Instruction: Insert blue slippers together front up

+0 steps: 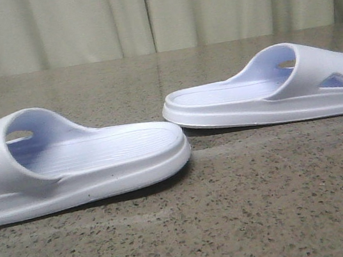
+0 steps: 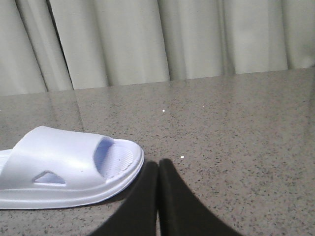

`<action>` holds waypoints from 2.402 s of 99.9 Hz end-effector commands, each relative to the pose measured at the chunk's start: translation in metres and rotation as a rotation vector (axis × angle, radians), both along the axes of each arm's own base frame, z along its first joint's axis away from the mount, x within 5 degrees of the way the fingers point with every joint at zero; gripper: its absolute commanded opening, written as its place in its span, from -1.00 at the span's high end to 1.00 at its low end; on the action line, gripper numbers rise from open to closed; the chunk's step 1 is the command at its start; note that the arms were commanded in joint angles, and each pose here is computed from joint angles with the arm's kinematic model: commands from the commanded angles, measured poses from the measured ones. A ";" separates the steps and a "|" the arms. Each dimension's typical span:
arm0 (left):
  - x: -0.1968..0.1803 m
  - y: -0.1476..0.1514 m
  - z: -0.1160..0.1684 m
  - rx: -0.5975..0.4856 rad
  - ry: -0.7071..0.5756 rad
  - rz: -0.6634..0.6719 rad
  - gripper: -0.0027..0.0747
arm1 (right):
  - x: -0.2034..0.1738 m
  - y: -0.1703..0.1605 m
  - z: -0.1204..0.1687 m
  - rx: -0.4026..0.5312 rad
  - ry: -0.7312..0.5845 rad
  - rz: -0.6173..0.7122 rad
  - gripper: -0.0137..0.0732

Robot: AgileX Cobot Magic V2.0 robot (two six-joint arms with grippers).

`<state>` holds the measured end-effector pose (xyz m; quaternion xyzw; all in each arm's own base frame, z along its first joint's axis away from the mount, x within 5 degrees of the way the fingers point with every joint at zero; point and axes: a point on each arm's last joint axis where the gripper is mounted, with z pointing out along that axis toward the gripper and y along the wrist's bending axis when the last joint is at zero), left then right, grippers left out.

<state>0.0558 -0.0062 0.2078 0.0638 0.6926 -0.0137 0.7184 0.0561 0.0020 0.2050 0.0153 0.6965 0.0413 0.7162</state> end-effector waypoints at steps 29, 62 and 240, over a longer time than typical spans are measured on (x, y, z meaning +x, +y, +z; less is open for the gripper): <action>-0.003 0.000 0.006 -0.030 -0.095 -0.001 0.89 | -0.001 0.000 0.001 -0.011 -0.080 -0.001 0.93; -0.003 0.000 0.006 -0.030 -0.095 -0.001 0.89 | -0.001 0.000 0.001 -0.011 -0.080 -0.001 0.93; -0.004 -0.017 0.093 -0.679 0.155 -0.202 0.89 | 0.007 0.004 0.130 0.106 0.098 0.041 0.93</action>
